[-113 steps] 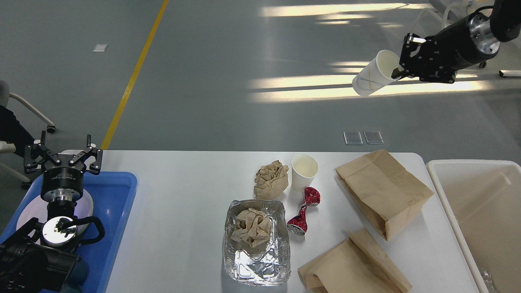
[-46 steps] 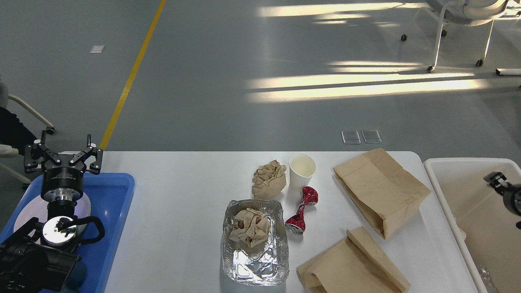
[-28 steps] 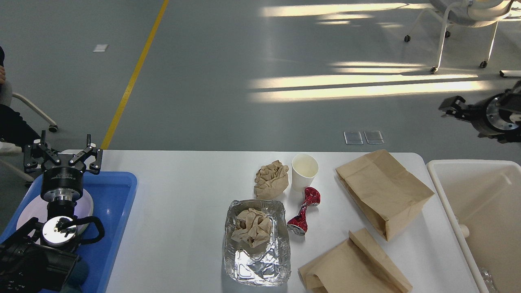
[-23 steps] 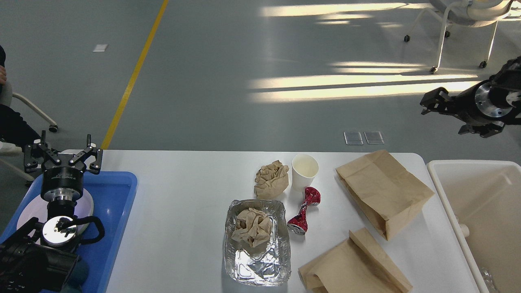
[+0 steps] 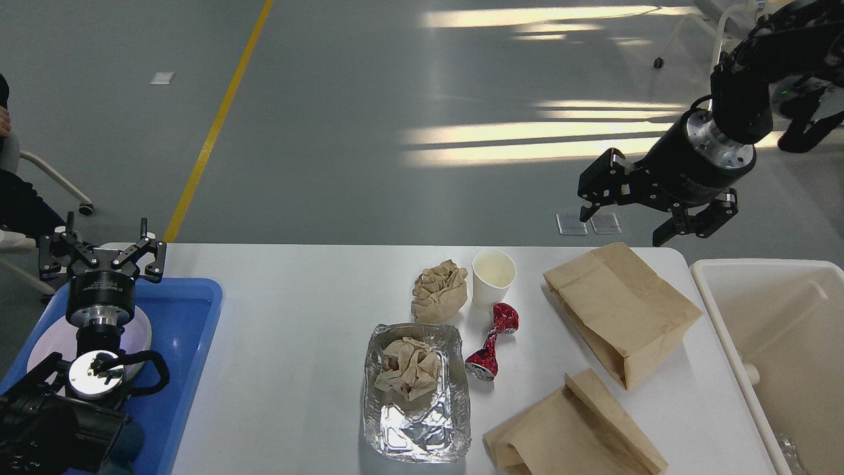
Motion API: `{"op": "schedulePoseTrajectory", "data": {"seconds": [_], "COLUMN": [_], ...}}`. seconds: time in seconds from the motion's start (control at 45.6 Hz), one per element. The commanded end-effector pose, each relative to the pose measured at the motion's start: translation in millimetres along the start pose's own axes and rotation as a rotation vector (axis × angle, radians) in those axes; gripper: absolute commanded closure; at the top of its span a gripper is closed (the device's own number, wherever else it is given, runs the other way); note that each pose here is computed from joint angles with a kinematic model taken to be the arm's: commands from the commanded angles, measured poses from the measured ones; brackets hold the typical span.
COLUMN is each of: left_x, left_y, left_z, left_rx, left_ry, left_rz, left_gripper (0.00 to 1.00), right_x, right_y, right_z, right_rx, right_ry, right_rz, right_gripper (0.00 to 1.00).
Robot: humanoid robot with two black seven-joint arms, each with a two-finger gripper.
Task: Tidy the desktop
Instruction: 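Move the right gripper back and grasp the upright brown paper bag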
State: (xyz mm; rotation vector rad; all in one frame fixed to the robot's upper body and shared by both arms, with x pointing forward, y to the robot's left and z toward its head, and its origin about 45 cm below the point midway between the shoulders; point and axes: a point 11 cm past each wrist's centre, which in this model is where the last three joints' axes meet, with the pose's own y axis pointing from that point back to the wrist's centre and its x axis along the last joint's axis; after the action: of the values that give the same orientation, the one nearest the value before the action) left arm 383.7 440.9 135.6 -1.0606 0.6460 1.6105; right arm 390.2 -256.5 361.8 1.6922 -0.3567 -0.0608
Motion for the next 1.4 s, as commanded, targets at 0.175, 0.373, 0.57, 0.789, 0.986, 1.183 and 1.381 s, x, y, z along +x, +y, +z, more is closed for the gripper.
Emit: {"op": "schedulePoseTrajectory", "data": {"seconds": [0.175,0.373,0.57,0.789,0.986,1.183,1.381], "left_x": [0,0,0,0,0,0,0], "left_y": [0,0,0,0,0,0,0], "left_z": [0,0,0,0,0,0,0], "left_rx": [0.000,0.001,0.000,0.000,0.000,0.000,0.000], "left_ry": [0.000,-0.001,0.001,0.000,0.000,0.000,0.001], "left_rz": [-0.001,-0.001,-0.001,0.000,-0.001,0.000,-0.001], "left_gripper": [0.04,0.04,0.04,0.04,0.04,0.04,0.04], "right_x": [-1,-20,-20,-40,-33,-37,-43], "right_y": [-110,-149,-169,-205,-227,-245,-249], "right_z": [83,139,170,191,194,183,181], "right_rx": [-0.030,-0.056,-0.049,-0.059,-0.035,-0.038,-0.042], "right_ry": [-0.203,-0.331,-0.435,-0.508,-0.574,-0.546,-0.535], "right_rz": [0.021,0.006,0.131,0.166,0.307,0.329,0.309], "right_gripper": [0.00,0.00,0.00,0.00,0.01,0.04,0.34]}}
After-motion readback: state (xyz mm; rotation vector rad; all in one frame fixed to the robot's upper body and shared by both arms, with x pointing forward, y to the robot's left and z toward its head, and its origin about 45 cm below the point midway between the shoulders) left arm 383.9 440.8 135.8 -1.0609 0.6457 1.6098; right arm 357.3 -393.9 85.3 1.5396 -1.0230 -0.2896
